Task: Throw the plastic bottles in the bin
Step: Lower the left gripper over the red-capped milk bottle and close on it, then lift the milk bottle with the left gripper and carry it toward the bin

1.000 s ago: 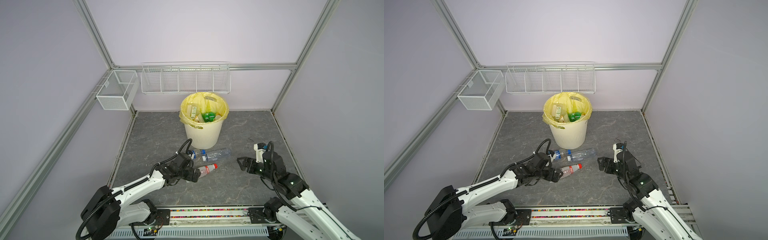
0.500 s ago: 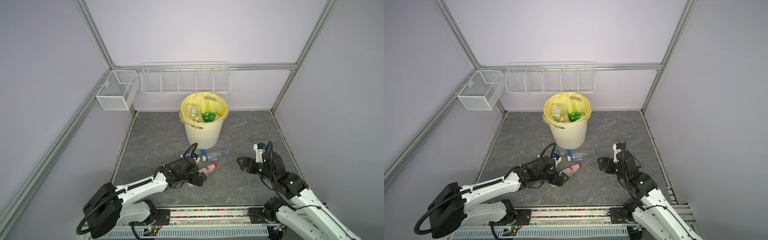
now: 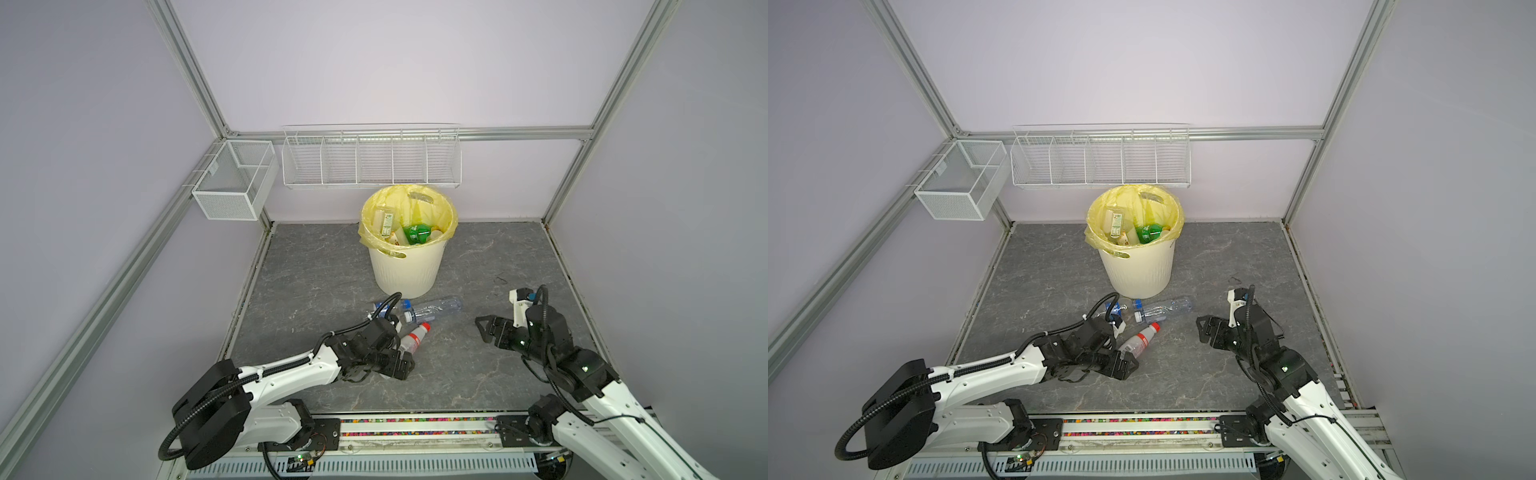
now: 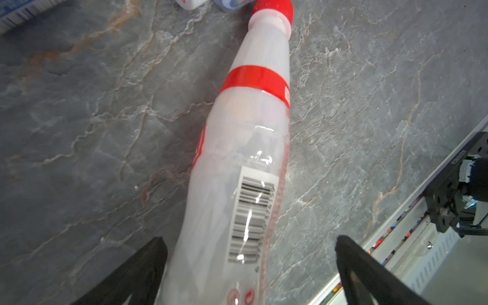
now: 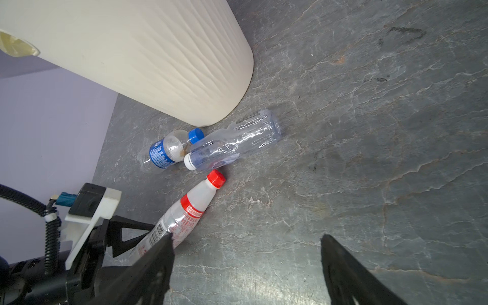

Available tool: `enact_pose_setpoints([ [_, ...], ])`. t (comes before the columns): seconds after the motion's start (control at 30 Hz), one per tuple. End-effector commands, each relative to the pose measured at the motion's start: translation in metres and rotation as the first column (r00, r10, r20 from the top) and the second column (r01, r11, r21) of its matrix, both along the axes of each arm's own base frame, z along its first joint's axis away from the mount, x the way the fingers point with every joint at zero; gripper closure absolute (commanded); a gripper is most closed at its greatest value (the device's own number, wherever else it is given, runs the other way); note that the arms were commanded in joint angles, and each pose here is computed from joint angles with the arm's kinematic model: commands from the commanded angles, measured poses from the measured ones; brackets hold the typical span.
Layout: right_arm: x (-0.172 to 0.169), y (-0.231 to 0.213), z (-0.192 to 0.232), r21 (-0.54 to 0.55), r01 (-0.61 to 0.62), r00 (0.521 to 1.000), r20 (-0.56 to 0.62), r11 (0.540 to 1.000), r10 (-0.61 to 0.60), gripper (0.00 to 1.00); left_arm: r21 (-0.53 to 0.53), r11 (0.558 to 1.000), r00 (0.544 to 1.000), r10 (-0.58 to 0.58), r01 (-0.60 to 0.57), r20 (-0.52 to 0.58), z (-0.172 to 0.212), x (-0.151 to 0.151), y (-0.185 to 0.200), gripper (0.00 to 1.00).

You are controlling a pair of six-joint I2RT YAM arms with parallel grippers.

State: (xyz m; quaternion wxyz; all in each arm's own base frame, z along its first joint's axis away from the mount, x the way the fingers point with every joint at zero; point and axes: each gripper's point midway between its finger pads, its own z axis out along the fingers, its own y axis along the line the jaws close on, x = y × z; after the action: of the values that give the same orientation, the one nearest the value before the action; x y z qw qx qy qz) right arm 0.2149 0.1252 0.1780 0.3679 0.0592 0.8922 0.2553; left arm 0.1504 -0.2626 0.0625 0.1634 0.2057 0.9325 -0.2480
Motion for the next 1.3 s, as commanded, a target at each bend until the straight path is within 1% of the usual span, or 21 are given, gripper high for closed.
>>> enact_pose_setpoints([
  [0.0,-0.001,-0.005,-0.007,-0.003,0.028,1.0,-0.009,1.0,-0.028,0.12,0.024,1.0,1.0,0.02,-0.02,0.004,0.002,-0.002,0.008,0.0],
  [0.13,-0.002,-0.008,-0.008,0.004,0.049,0.999,-0.006,0.999,-0.049,0.12,0.05,0.996,0.997,0.073,-0.073,0.005,-0.007,-0.001,0.02,0.03],
  [0.3,-0.004,-0.013,-0.006,-0.002,0.062,0.998,0.003,0.998,-0.062,0.12,0.027,0.997,0.997,0.075,-0.074,-0.022,-0.013,-0.007,0.019,0.06],
  [0.43,-0.006,-0.019,-0.005,-0.022,0.081,0.997,0.008,0.996,-0.081,0.12,0.022,0.997,0.997,0.079,-0.078,-0.013,-0.013,-0.006,0.021,0.08],
  [0.53,-0.007,-0.021,-0.005,-0.019,0.089,0.996,0.013,0.996,-0.089,0.12,0.017,0.997,0.997,0.082,-0.082,-0.007,-0.013,-0.005,0.021,0.11],
  [0.73,-0.007,-0.021,-0.007,-0.012,0.093,0.996,0.012,0.996,-0.093,0.12,0.021,0.997,0.997,0.077,-0.078,0.02,-0.01,-0.001,0.02,0.13],
  [0.87,-0.007,-0.021,-0.007,-0.011,0.091,0.996,0.008,0.996,-0.091,0.12,0.025,0.997,0.997,0.07,-0.071,0.032,-0.006,0.001,0.019,0.25],
  [0.97,-0.008,-0.02,-0.008,-0.011,0.091,0.996,0.007,0.996,-0.091,0.12,0.021,0.997,0.997,0.068,-0.068,0.027,-0.006,0.0,0.018,0.26],
  [1.1,-0.007,-0.021,-0.008,-0.009,0.094,0.996,0.006,0.996,-0.094,0.12,0.016,0.998,0.998,0.066,-0.066,0.022,-0.006,-0.001,0.018,0.38],
  [1.2,-0.007,-0.021,-0.009,-0.01,0.094,0.996,0.006,0.996,-0.094,0.12,0.0,0.998,0.998,0.06,-0.06,0.019,-0.003,-0.002,0.016,0.43],
  [1.27,-0.007,-0.02,-0.008,-0.009,0.094,0.996,0.006,0.996,-0.094,0.12,-0.022,0.999,0.999,0.047,-0.046,0.021,0.001,-0.004,0.013,0.45],
])
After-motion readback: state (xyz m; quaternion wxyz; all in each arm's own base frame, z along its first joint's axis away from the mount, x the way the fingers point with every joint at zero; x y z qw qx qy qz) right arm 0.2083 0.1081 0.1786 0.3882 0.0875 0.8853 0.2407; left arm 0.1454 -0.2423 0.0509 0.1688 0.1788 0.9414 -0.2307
